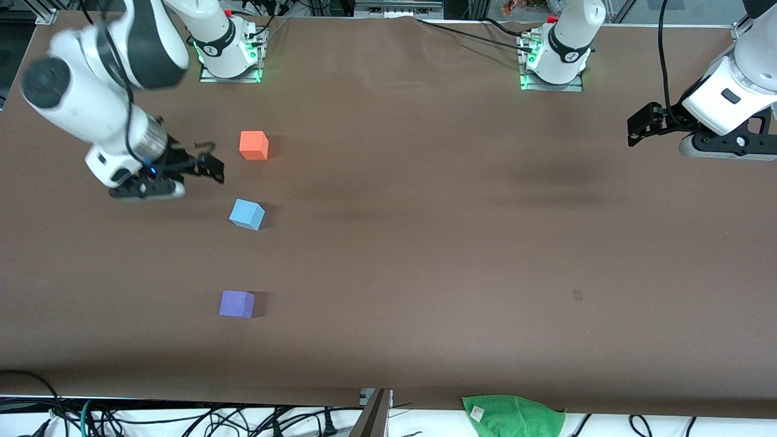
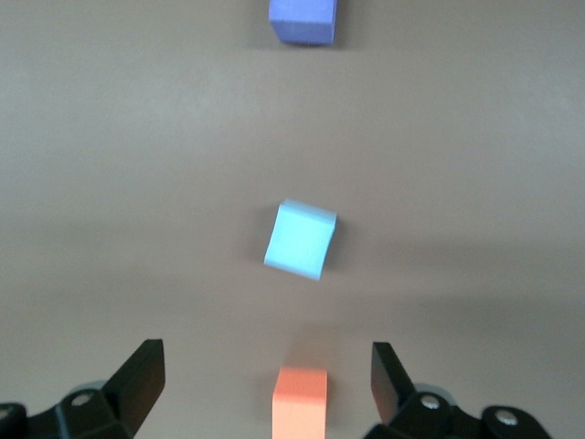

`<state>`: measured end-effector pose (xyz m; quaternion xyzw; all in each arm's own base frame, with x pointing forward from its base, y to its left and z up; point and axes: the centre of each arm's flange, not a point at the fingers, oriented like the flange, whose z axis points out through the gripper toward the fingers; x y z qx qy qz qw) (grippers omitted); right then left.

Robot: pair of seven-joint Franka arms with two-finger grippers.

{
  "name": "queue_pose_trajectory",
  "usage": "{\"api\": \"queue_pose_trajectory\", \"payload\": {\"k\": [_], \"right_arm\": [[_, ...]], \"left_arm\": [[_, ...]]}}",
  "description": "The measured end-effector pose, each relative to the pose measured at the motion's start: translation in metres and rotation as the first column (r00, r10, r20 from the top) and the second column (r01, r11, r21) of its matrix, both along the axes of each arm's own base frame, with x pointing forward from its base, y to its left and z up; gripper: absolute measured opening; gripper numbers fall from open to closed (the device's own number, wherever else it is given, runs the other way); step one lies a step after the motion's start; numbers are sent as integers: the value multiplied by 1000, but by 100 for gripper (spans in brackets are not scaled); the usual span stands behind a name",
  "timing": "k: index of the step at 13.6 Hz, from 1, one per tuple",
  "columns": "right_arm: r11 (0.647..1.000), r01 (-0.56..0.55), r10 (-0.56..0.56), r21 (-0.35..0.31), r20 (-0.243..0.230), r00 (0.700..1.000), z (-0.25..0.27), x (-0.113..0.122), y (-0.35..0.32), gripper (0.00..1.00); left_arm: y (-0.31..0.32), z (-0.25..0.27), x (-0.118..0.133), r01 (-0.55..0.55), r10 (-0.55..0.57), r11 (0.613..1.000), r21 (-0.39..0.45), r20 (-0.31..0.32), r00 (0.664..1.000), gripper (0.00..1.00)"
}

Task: Place blue block between orange and purple blocks

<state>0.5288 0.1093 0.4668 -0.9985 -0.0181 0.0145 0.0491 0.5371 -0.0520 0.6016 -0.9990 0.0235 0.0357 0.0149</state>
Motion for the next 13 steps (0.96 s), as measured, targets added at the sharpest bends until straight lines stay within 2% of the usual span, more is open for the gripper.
{"api": "queue_pose_trajectory", "payload": {"k": [3,6,8,13], "right_arm": [[1000,-13,13,0,-4,1000,67,-27,-3,100],[1000,-23,23,7,18,1000,121,-25,-2,100],[1000,-28,28,8,19,999,129,-18,0,100],[998,-69,69,-14,-6,998,111,2,3,100]], "left_arm": [[0,0,0,1,-1,1000,0,-2,1000,100],[-1,0,0,1,-1,1000,0,-3,1000,100],[-1,0,0,2,-2,1000,0,-3,1000,100],[-1,0,0,2,-2,1000,0,-3,1000,100]]}}
